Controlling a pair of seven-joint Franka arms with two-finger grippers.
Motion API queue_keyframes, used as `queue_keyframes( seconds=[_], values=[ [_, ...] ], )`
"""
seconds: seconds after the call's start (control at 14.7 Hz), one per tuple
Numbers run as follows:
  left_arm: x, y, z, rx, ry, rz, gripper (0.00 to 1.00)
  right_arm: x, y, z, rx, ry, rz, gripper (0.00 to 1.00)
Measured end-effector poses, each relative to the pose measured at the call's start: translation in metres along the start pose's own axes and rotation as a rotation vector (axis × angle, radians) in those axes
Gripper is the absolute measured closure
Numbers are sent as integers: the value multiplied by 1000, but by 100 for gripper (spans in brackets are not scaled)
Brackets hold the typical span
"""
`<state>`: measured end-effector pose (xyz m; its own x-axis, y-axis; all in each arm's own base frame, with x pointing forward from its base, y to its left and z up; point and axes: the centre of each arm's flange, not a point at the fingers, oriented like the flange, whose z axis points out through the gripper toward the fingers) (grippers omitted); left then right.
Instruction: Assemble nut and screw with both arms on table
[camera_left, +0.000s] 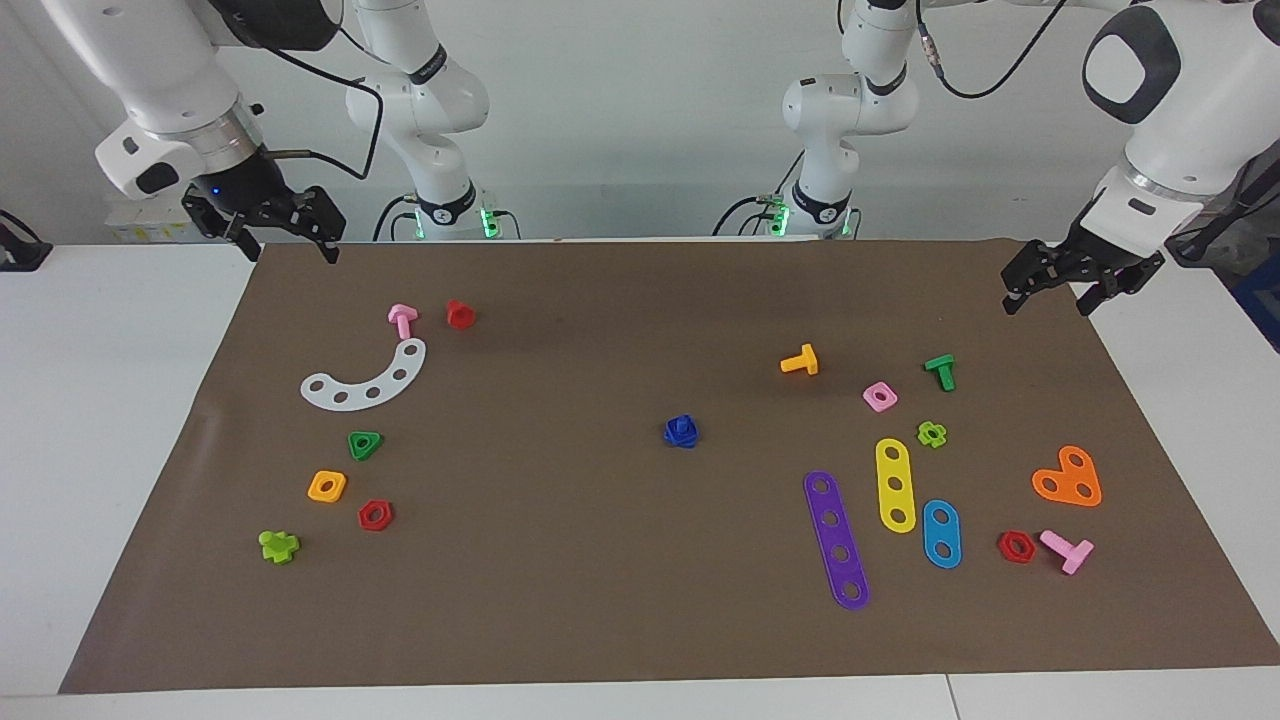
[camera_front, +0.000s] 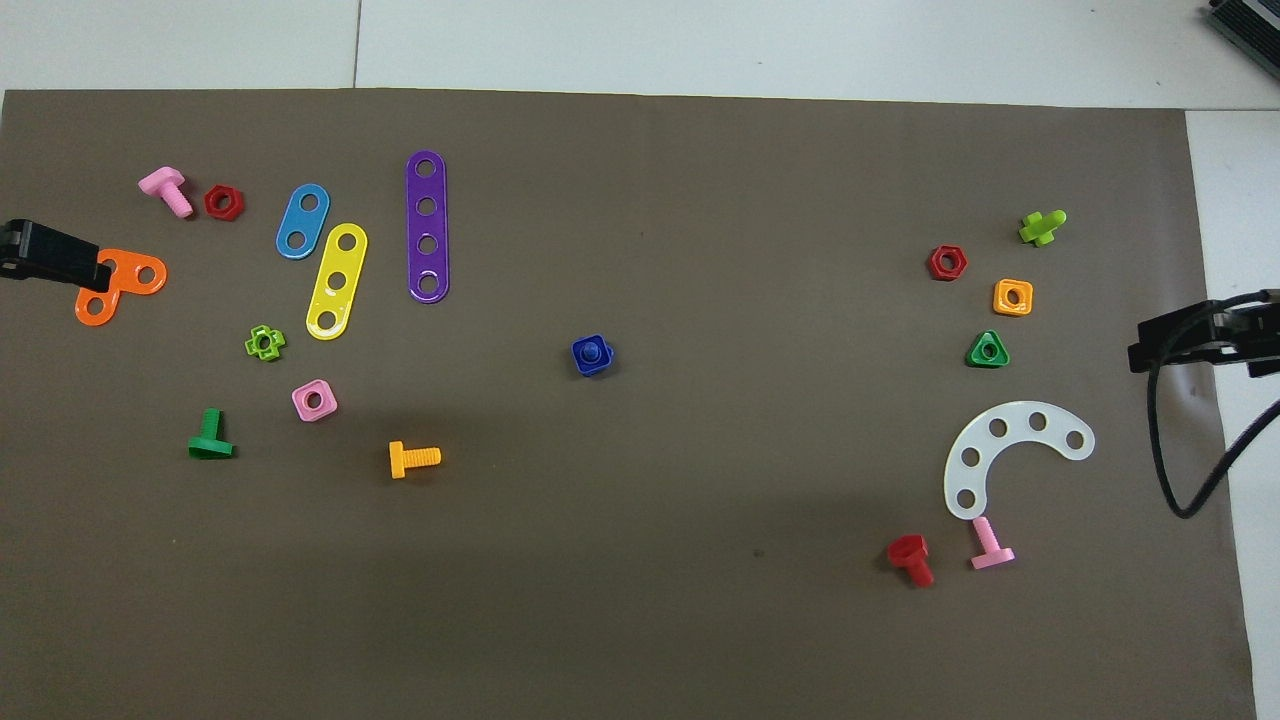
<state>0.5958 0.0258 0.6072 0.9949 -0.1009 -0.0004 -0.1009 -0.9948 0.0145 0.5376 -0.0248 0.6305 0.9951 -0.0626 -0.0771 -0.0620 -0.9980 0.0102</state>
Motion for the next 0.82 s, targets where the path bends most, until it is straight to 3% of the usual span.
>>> queue_keyframes(
  seconds=[0.2,0.82],
  values=[
    [-1,0,-1,0,-2,0,0,3,0,-3,-1,32,0,0],
    [-8,-1,-9,2,-7,-2,0,4,-1,-3,0,35,-2,0]
  ],
)
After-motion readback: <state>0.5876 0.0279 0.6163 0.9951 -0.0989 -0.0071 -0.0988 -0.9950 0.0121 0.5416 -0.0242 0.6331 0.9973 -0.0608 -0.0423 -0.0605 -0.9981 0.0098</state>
